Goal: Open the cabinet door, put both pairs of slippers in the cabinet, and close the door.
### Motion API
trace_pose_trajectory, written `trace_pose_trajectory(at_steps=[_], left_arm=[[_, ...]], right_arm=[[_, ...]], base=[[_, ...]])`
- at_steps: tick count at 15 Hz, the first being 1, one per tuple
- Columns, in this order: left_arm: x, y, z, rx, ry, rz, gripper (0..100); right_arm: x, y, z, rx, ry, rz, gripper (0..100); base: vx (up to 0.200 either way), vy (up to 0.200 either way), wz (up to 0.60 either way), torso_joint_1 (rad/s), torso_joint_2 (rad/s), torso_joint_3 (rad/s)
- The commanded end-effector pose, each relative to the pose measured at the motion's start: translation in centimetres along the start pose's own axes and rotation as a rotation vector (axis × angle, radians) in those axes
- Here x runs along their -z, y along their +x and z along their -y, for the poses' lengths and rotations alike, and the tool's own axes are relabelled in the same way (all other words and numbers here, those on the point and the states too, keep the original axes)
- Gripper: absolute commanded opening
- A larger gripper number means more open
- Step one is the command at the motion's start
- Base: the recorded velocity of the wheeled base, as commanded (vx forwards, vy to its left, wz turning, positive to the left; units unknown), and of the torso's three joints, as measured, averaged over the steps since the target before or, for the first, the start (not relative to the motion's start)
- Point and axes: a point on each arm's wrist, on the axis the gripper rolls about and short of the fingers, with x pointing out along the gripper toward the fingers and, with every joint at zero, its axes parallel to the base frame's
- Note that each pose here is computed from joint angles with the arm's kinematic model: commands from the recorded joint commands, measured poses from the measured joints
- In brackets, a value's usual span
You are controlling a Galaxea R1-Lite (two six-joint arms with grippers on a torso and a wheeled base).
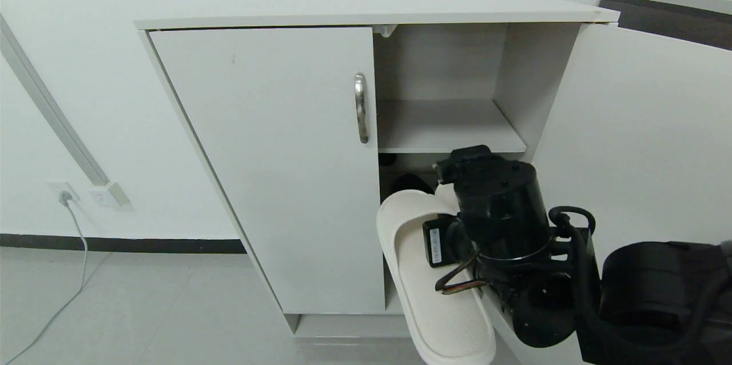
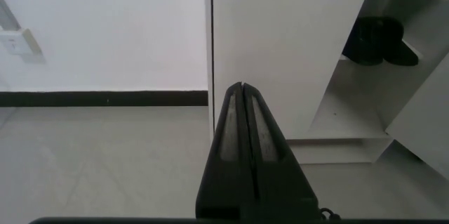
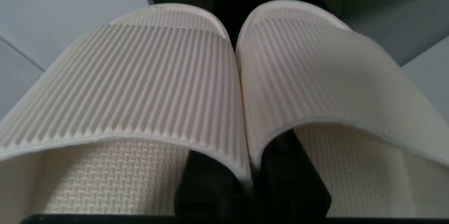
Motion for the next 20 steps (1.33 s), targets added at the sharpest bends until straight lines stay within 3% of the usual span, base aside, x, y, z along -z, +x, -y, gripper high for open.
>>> trace_pose_trajectory(at_steps=[1, 5, 13, 20], left_arm=[[0.0, 0.0, 0.0, 0.0, 0.0, -0.001, 0], [0.0, 0.0, 0.0, 0.0, 0.0, -0.001, 0], [0.0, 0.0, 0.0, -0.001, 0.001, -0.003, 0], [0.0, 0.0, 0.0, 0.0, 0.001, -0.003, 0]], right_arm=[[-2.9, -0.3, -0.5, 0.06, 0.079, 0.033, 0], [-4.4, 0.9, 0.6, 0.143, 0.07, 0.057, 0], [-4.8, 2.8, 1.5, 0.229, 0.044, 0.065, 0], [-4.9, 2.9, 1.4, 0.229, 0.029, 0.073, 0]], base=[[0.0, 0.0, 0.0, 0.0, 0.0, 0.0], [0.0, 0.0, 0.0, 0.0, 0.0, 0.0], [0.0, 0.0, 0.0, 0.0, 0.0, 0.0], [0.029, 0.0, 0.0, -0.001, 0.0, 0.0]])
